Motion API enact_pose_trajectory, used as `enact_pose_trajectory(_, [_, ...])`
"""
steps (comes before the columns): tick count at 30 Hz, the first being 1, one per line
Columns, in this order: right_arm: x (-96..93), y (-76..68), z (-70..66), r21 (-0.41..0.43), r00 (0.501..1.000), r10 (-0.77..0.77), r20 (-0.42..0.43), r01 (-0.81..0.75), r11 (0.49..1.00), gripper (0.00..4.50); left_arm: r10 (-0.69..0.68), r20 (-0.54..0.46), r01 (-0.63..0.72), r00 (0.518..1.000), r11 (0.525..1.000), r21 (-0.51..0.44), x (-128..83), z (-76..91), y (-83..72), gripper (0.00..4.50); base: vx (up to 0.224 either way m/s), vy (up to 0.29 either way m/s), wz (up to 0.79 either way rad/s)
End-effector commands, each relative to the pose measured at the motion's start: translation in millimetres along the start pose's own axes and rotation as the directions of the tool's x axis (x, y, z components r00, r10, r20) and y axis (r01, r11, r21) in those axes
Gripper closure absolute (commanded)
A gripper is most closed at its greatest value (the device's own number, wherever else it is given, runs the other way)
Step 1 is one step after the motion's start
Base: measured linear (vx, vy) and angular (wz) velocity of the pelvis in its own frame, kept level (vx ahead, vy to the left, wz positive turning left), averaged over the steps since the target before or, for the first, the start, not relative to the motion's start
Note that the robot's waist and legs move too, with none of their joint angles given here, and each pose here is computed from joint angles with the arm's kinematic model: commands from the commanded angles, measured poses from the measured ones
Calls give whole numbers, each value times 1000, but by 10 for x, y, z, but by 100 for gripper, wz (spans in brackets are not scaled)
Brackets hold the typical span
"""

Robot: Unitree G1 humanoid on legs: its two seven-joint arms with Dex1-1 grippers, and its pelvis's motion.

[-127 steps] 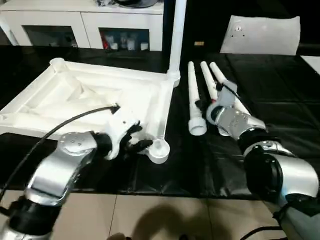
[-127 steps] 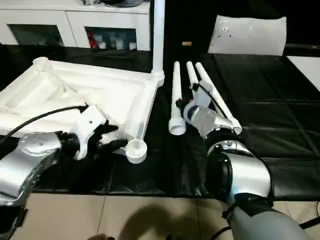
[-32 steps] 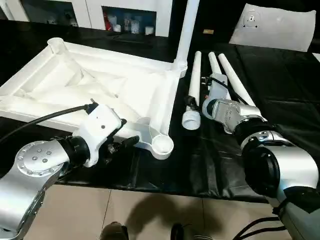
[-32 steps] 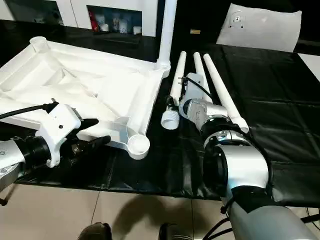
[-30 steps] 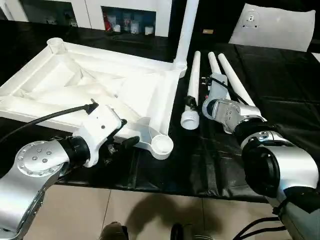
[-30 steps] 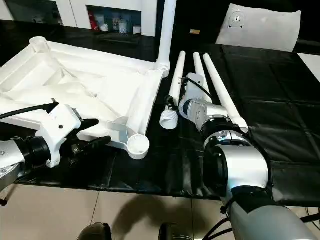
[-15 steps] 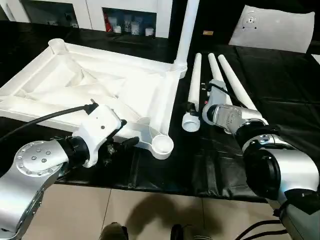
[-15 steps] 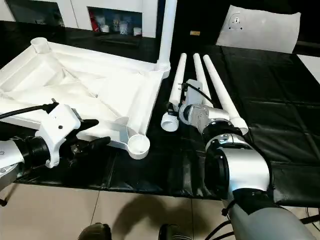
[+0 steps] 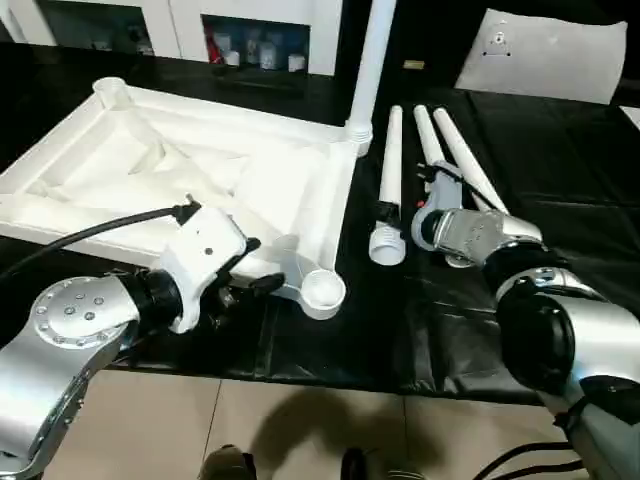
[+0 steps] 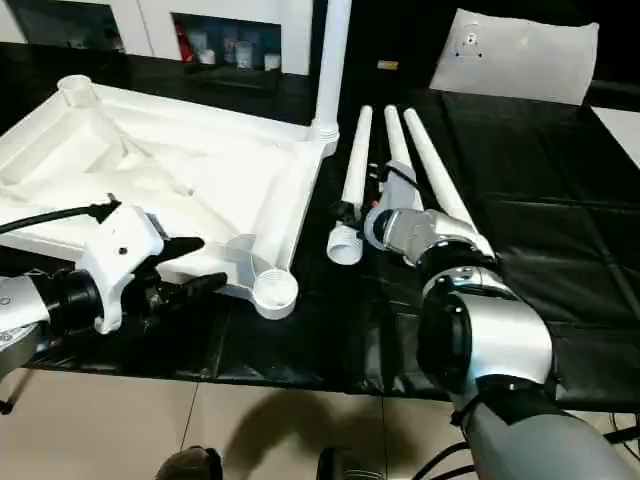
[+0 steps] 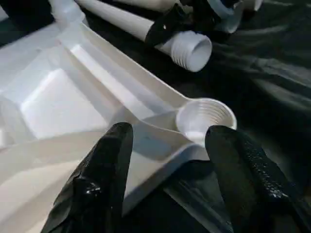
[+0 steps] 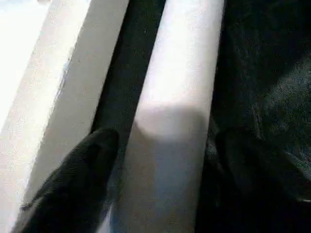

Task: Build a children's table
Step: Pick table leg

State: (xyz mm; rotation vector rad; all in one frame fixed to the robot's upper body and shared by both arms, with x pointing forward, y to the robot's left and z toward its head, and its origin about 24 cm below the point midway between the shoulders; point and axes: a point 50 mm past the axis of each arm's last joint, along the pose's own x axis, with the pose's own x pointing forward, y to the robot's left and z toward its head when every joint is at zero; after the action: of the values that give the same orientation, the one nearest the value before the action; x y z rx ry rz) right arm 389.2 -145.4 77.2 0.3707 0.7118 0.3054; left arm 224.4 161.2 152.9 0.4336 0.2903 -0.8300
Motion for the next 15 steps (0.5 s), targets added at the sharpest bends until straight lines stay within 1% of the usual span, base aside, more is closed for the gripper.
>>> enact_pose_trajectory(1, [-11,-143,-203,-117,989,-46,-141,30,993,119,-33,-10,33,999,999,3,-23,-1,-57,177,0,0,0])
enact_pose_trajectory(2, [-29,-179,-192,-165,987,-63,-148,38,986,126,-30,-11,30,999,1000,1,-25,-4,-55,177,0,0,0])
enact_pose_trajectory(3, [-43,-203,-184,-191,986,-71,-154,41,981,130,-28,-12,28,1000,1000,0,-26,-6,-53,177,0,0,0])
enact_pose_trajectory(5, [-74,-240,-167,-211,984,-72,-164,36,977,130,-29,-15,29,999,1000,0,-21,-8,-50,177,0,0,0])
enact_pose_trajectory(8, [-107,-299,-139,-280,981,-103,-167,53,959,130,-33,-10,33,999,999,2,-9,9,-43,177,0,0,0])
enact_pose_trajectory(11, [-144,-320,-69,-296,983,-108,-151,60,953,130,-41,-8,41,999,999,5,0,17,-39,177,0,0,0])
enact_pose_trajectory(13, [-156,-316,-46,-305,983,-102,-151,51,951,130,-42,-8,42,999,999,4,1,17,-39,177,0,0,0])
enact_pose_trajectory(15, [-151,-301,-52,-305,983,-94,-158,42,951,130,-44,-7,44,999,999,4,7,16,-40,177,0,0,0])
